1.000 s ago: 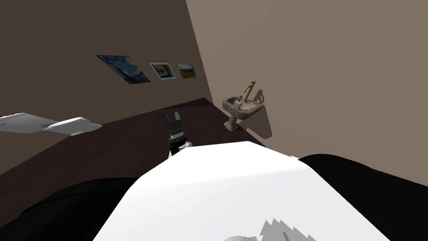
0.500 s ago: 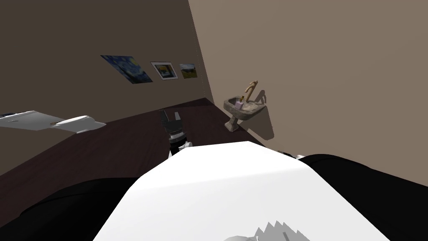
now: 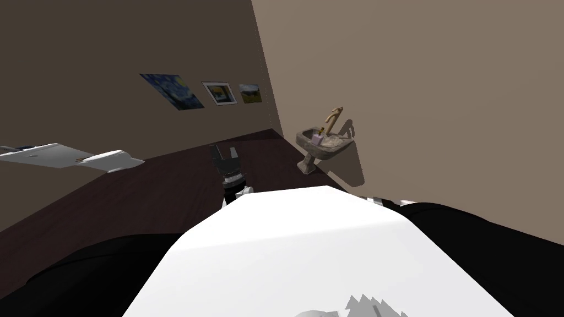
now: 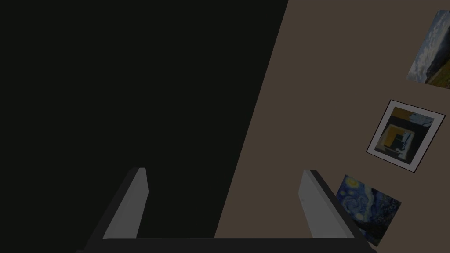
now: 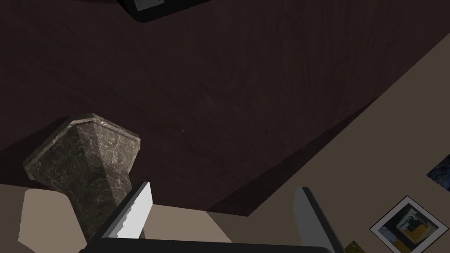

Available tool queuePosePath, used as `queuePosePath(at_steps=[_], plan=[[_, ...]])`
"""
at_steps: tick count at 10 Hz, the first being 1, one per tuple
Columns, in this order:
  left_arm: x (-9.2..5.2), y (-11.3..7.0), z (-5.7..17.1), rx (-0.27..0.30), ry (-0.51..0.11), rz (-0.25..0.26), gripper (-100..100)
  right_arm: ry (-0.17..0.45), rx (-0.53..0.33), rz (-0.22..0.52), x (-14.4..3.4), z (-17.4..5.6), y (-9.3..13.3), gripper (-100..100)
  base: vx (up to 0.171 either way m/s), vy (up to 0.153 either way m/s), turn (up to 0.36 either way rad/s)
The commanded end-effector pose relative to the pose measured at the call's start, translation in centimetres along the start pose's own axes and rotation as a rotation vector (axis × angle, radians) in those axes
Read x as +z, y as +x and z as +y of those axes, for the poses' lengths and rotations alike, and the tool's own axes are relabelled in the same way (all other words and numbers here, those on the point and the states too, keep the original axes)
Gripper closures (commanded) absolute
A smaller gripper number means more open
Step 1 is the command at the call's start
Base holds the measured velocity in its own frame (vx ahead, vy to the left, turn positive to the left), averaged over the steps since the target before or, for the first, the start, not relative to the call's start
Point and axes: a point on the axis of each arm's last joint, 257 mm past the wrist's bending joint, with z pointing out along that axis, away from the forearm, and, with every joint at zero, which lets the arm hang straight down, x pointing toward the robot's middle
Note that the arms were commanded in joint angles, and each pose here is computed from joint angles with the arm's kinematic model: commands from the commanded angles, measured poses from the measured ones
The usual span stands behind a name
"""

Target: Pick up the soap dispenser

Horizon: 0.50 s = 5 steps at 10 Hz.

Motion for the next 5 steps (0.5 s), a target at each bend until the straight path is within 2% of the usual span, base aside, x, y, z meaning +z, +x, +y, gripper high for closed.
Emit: queuePosePath(at_steps=[1,2,5], plan=[[0.0,0.0,0.0,0.000,0.000,0.000,0,0.011,-0.013,0.016,-0.5,-0.2,-0.4,-100,0.020,0.001,0.002],[0.0,0.0,0.0,0.000,0.000,0.000,0,0.043,-0.024,0.047,-1.5,-1.5,-0.5,-100,0.048,-0.007,0.041],[0.0,0.0,0.0,0.000,0.000,0.000,0,0.090,-0.063,0.101,-3.2,-2.9,-1.5,-100,0.062,-0.011,0.038]])
